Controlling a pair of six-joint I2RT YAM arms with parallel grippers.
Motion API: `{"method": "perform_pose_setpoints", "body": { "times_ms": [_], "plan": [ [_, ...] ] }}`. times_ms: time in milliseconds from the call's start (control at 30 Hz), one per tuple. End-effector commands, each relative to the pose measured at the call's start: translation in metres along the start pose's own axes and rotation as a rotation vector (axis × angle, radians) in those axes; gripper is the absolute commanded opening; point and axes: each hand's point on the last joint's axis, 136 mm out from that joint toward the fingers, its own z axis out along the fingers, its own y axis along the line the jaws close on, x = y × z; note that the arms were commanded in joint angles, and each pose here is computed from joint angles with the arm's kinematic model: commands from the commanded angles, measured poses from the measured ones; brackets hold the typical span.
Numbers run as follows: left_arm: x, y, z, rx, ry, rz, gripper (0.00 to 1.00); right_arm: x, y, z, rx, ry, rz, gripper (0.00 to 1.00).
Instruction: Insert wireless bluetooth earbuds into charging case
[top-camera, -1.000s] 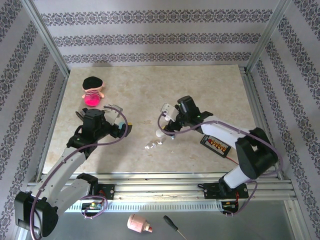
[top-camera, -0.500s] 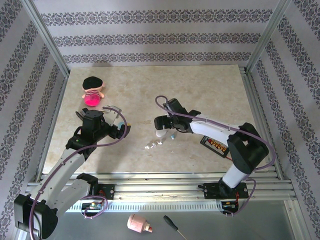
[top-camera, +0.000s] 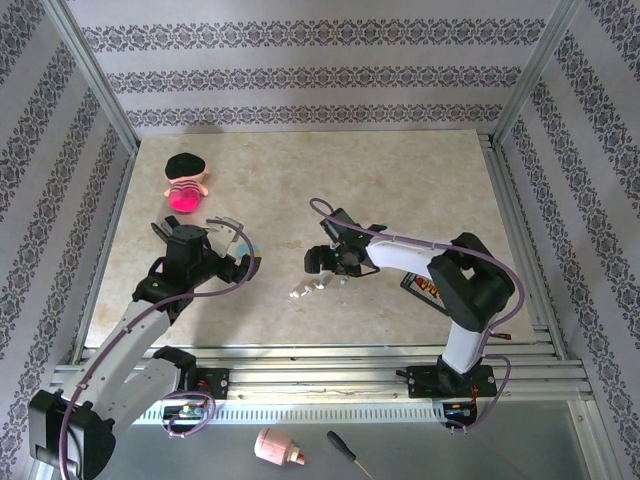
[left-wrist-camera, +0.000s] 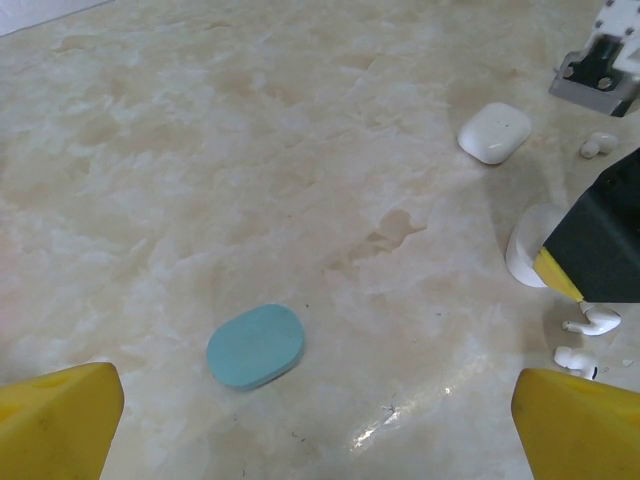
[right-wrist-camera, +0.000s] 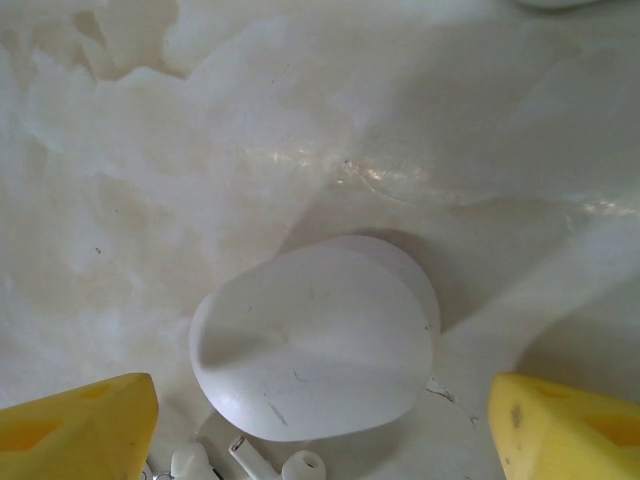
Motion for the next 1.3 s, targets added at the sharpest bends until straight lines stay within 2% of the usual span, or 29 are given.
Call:
{"method": "perform_pose_setpoints", "body": {
  "times_ms": [0, 333, 500, 633, 900, 1100, 1267],
  "plan": [
    [0.004, -0.003, -0.003, 0.006, 0.007, 0.017, 0.99, -0.002, 0.016, 0.002, -0.042, 0.030, -0.005, 0.84],
    [0.009, 0.000, -0.009, -0.022, 0.011, 0.027, 0.99, -0.013, 0.042, 0.013, -0.111, 0.062, -0.088, 0.80],
    [0.012, 0.002, -0.010, -0.034, 0.027, 0.032, 0.99, -0.023, 0.055, 0.015, -0.115, 0.039, -0.173, 0.78],
    [0.016, 0.005, -0.011, -0.056, 0.046, 0.027, 0.99, -0.027, 0.054, 0.005, -0.059, -0.007, -0.240, 0.77],
    [0.017, 0.005, -0.009, -0.050, 0.052, 0.038, 0.99, -0.020, 0.032, -0.010, 0.166, -0.087, -0.327, 0.76],
    [0.017, 0.003, -0.008, -0.040, 0.052, 0.034, 0.99, -0.009, 0.033, 0.001, 0.226, -0.064, -0.336, 0.71],
    [0.018, 0.003, -0.008, -0.040, 0.055, 0.033, 0.99, -0.002, 0.038, 0.014, 0.210, -0.028, -0.326, 0.67]
  ]
}}
